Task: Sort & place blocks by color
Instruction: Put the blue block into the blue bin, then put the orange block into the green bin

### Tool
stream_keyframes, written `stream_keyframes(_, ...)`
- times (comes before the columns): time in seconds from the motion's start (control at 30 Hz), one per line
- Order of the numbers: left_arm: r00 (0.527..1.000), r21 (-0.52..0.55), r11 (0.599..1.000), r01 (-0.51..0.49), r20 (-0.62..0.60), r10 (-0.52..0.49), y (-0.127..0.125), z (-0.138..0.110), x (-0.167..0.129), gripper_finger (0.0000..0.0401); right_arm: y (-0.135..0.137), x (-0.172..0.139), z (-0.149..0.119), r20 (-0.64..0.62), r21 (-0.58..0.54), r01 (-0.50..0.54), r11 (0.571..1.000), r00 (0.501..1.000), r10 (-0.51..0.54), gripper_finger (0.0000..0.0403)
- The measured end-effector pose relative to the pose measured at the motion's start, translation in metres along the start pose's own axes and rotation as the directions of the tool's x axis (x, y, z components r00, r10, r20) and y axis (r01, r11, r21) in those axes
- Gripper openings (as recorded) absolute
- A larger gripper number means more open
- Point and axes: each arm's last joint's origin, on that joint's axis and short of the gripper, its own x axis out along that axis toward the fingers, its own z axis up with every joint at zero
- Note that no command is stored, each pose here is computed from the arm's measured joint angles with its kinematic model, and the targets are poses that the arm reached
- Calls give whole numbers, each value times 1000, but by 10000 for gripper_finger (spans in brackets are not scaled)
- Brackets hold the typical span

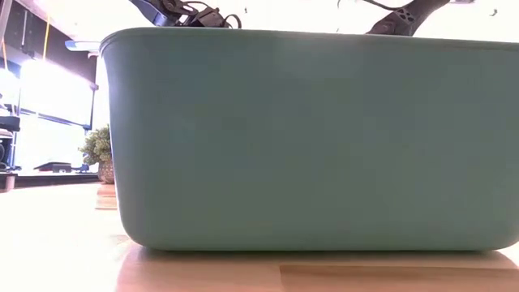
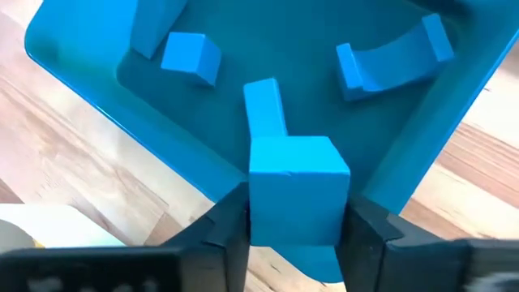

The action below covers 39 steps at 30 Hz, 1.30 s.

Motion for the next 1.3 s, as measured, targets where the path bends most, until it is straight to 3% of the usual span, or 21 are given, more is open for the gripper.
stream_keyframes(0.2,1000,0,1000,0,0,0,0,0,0,231,0,0,1,7,8,-4,1000,1000,4,198)
stream_keyframes(0.33,1000,0,1000,0,0,0,0,0,0,231,2,-1,1,-10,28,-31,999,999,31,220)
stream_keyframes(0.63,1000,-1,1000,1,-5,-1,0,0,0,231,22,-29,17,-91,38,-102,994,990,105,220)
stream_keyframes(0.9,1000,-3,1000,3,-14,-3,0,-1,0,231,61,-62,4,-258,-51,-92,994,963,75,209)
stream_keyframes(1.2,1000,-2,1000,3,-15,-3,0,-1,0,231,84,-84,-33,-465,-17,49,999,884,-51,209)
stream_keyframes(1.3,1000,-2,1000,4,-15,-4,0,-1,0,231,86,-86,-50,-521,-54,121,991,844,-132,209)
